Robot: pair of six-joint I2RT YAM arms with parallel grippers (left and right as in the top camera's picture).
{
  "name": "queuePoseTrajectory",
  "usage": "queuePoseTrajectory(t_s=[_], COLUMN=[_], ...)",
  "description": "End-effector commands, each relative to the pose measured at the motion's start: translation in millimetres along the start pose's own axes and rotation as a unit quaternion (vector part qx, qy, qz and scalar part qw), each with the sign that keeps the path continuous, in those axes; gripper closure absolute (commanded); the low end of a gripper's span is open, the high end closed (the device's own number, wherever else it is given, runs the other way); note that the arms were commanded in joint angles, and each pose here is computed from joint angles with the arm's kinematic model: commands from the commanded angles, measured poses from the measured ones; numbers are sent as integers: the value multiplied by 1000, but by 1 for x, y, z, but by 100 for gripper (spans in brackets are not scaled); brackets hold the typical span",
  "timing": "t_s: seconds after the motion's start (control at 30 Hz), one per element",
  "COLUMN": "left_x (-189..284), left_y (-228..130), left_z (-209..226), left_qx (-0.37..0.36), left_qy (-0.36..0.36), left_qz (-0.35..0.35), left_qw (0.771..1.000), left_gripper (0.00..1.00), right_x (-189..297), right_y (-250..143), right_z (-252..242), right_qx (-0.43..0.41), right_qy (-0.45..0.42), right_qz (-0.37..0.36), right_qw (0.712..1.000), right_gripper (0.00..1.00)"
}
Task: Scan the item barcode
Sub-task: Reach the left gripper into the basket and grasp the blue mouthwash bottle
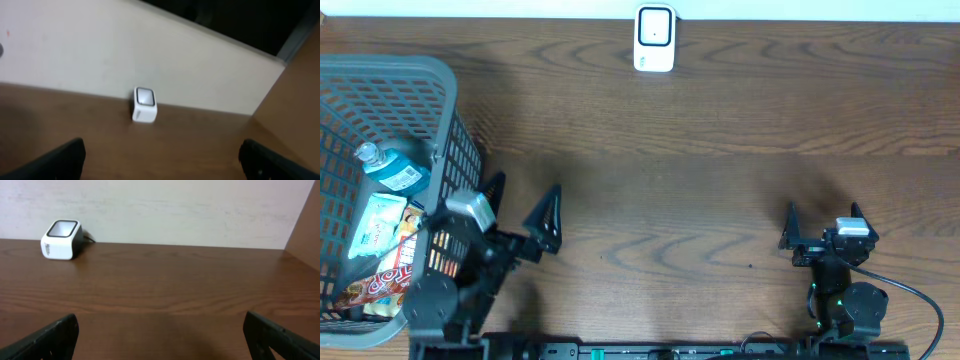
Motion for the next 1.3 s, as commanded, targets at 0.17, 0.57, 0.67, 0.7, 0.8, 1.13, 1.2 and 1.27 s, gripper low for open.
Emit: queuePoseTrajectory(t_s=[0.17, 0.57, 0.67, 0.7, 0.8, 1.13, 1.2, 1.27], left_x=[-30, -64, -70, -72, -79, -73, -64, -59], left_y=[56, 49, 63, 69, 92, 129, 131, 129], left_z=[-5, -4, -2, 0, 5, 59, 78, 94], left_qx=[53, 106, 120, 122, 113, 113, 121, 126], left_qy=[-45, -114, -102, -93, -64, 229, 315, 365], left_qz=[110, 154, 146, 141, 122, 137, 139, 136], left_qw=[992, 976, 977, 978, 984, 957, 931, 912], left_gripper=[2, 2, 2, 2, 2, 2, 2, 2], right_x=[0, 0, 0, 0, 0, 0, 0, 0], right_y=[-1, -1, -1, -1, -1, 0, -1, -1], right_z=[-2, -2, -2, -2, -2, -2, -2, -2], right_qx=[2, 2, 2, 2, 2, 2, 2, 2], right_qy=[-9, -9, -9, -9, -9, -9, -9, -9], right_qz=[0, 0, 0, 0, 0, 0, 0, 0], right_qw=[1000, 1000, 1000, 1000, 1000, 1000, 1000, 1000], right_gripper=[1, 1, 1, 1, 1, 1, 1, 1])
Point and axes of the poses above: each gripper's point midway between its finger pads, its own x axis back along the fingers, its own z axis along the line the jaws close on, y = z × x, the point moved 8 cm from there along x, back along the fingers, and after that the axes turned 15 degrees about -x, right-handed, at the moved point
